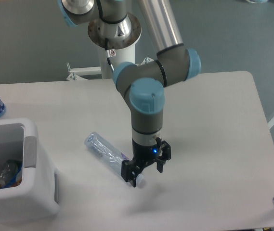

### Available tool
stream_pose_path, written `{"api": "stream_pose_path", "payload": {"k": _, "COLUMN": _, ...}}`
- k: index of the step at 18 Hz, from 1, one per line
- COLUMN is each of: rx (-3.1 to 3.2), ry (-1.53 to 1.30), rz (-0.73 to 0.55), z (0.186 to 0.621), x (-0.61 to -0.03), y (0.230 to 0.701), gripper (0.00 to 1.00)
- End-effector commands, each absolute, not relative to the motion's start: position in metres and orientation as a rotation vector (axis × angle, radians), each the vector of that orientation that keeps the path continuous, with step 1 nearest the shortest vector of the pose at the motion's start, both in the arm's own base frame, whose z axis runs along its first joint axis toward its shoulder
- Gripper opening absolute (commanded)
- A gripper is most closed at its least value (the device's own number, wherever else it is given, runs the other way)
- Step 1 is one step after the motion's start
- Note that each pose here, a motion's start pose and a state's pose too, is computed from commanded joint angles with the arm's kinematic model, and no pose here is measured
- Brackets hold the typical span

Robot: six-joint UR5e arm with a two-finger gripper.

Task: Place the trash in the trash can
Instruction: 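Move the gripper to the cap end of the clear water bottle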

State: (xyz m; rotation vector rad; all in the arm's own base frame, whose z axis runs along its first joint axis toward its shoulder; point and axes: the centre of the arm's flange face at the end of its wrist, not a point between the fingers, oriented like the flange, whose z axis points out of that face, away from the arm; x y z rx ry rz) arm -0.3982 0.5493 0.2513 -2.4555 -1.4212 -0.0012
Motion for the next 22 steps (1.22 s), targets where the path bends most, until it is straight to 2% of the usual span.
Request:
{"api": "stream_pose_path", "payload": {"k": 8, "rx": -2.507, "ry": -1.469, "rz": 0.003, "z": 0.21, "x": -0.4, "y": 0.549, "gripper": 1.0}}
{"api": "stream_pose_path", "payload": {"k": 19, "rx": -2.55, "ry": -1.46, "rz": 0.016, "z": 0.192, "x": -0.387, "y": 0.558, "gripper": 1.0}}
{"api": "stream_pose_path", "payload": {"k": 22, "rx": -2.567, "ry": -1.452, "rz": 0.013, "z": 0.186, "x": -0.382, "y": 0.561, "gripper": 0.93}}
